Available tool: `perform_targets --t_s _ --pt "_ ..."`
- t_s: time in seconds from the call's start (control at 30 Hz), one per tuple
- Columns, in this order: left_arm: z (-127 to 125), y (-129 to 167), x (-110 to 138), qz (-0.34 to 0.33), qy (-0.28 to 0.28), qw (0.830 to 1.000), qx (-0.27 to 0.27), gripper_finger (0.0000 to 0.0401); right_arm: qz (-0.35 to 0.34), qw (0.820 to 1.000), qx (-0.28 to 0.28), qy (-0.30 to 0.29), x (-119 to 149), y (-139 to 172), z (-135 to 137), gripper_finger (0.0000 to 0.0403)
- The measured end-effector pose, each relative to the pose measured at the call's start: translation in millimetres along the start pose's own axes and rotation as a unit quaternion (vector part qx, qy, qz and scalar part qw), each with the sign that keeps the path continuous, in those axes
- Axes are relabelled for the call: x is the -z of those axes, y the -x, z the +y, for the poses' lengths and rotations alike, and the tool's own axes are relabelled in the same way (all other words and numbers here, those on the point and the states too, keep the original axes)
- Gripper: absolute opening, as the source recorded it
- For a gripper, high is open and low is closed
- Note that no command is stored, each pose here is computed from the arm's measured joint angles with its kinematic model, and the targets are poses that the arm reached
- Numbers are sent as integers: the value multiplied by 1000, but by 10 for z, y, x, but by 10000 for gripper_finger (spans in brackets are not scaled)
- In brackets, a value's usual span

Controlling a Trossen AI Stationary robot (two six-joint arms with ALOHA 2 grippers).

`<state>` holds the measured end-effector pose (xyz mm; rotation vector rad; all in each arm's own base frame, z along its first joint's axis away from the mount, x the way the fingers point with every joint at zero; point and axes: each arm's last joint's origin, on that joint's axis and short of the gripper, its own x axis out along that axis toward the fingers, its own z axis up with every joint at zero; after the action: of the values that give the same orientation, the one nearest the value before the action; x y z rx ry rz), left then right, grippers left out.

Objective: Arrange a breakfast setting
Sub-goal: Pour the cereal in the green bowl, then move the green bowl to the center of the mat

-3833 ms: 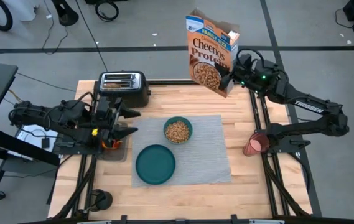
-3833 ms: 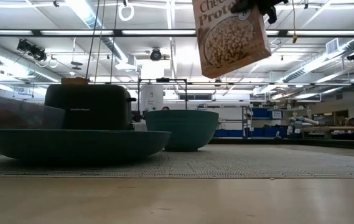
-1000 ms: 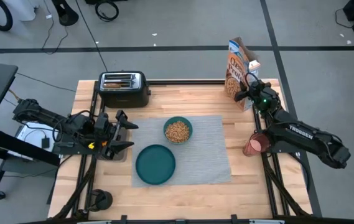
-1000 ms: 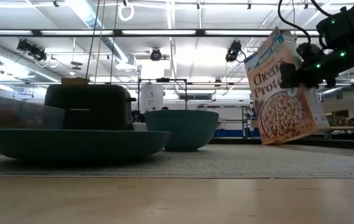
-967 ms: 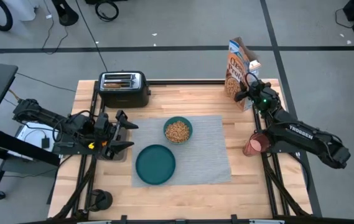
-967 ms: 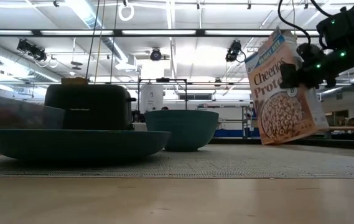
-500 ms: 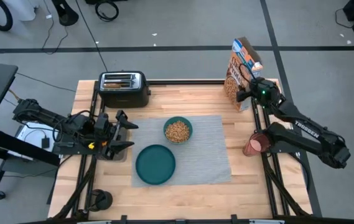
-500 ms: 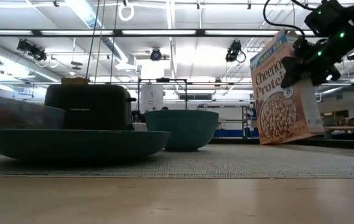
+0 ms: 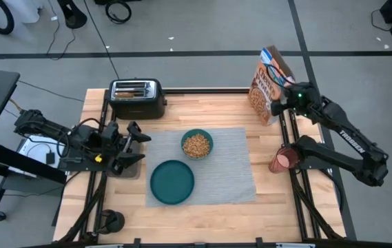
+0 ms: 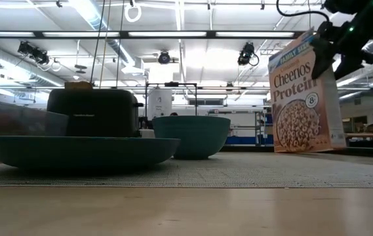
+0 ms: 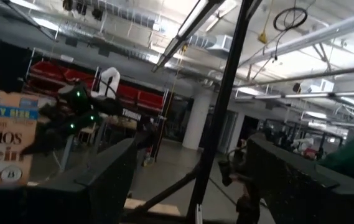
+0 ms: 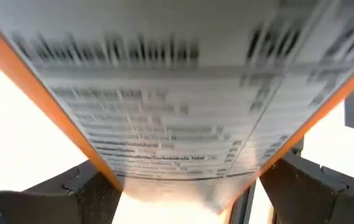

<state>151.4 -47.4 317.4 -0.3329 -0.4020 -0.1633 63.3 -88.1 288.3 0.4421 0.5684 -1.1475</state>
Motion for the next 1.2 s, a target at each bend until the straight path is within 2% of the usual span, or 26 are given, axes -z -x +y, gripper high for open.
perform_targets --t_s 0.2,0.5,0.6,0.73,0.93,1.2 --pt "25 -18 -64 -20 -3 1000 -18 314 39 999 -10 3 -41 223 -31 348" --pt "106 -169 -277 -55 -65 988 -125 314 60 996 -67 -10 -181 694 -70 348" --pt "122 -346 -334 -49 -69 986 -141 314 46 994 -97 -13 -254 884 -82 348" --pt "162 -624 -364 -5 -102 981 -167 314 6 990 -142 -15 -368 1139 -95 348" --pt "211 -988 -542 26 -131 971 -198 314 -46 979 -198 -18 -484 1412 -105 348" --pt "327 -1337 -788 31 -146 960 -235 314 -118 939 -322 -42 -666 1604 -46 348"
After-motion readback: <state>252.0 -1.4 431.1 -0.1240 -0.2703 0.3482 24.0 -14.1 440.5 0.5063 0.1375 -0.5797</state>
